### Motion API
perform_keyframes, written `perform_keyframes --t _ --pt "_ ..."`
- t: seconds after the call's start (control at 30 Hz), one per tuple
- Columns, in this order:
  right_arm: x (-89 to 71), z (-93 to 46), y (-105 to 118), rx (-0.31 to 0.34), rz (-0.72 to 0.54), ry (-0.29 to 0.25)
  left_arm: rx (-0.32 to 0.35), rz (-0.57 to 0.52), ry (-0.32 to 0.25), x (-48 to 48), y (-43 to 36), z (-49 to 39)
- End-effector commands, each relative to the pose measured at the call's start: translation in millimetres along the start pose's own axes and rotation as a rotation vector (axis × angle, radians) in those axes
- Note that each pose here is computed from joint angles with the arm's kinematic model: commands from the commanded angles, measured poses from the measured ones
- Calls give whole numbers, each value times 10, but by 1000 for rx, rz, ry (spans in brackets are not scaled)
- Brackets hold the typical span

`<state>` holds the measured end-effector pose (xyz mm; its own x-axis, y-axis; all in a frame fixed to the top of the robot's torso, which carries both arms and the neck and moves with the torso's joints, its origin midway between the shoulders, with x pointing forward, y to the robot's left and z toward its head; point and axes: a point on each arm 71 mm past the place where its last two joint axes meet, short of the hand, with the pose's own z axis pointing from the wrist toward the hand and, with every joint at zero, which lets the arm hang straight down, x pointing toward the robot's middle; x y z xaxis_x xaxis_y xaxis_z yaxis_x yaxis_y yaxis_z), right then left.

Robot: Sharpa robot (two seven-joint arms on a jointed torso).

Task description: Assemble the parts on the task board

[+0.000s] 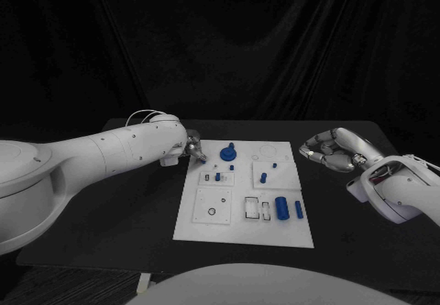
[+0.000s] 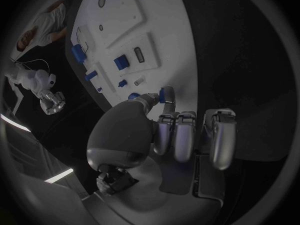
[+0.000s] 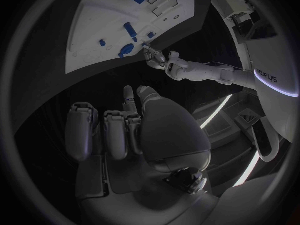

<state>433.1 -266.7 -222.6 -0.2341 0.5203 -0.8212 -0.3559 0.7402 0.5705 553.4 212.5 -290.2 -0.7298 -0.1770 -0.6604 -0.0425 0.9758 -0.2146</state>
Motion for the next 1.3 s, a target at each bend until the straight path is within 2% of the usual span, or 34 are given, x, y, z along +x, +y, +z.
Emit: perform_keyframes --t 0.03,0.47,0.73,0.87,1.07,1.3 --pt "17 -9 -24 23 1 10 35 -2 4 12 -21 0" --pt "37 -30 -56 40 3 14 111 -26 -68 -8 -19 -52" --pt "32 -39 -69 48 2 13 112 -36 -83 34 19 -122" --pt "30 -42 -75 51 2 13 95 -53 -79 79 51 -180" --pt "29 -46 -79 55 2 12 71 -124 -42 180 91 -285" --pt "34 -47 -77 57 2 11 53 -149 -6 301 110 -419"
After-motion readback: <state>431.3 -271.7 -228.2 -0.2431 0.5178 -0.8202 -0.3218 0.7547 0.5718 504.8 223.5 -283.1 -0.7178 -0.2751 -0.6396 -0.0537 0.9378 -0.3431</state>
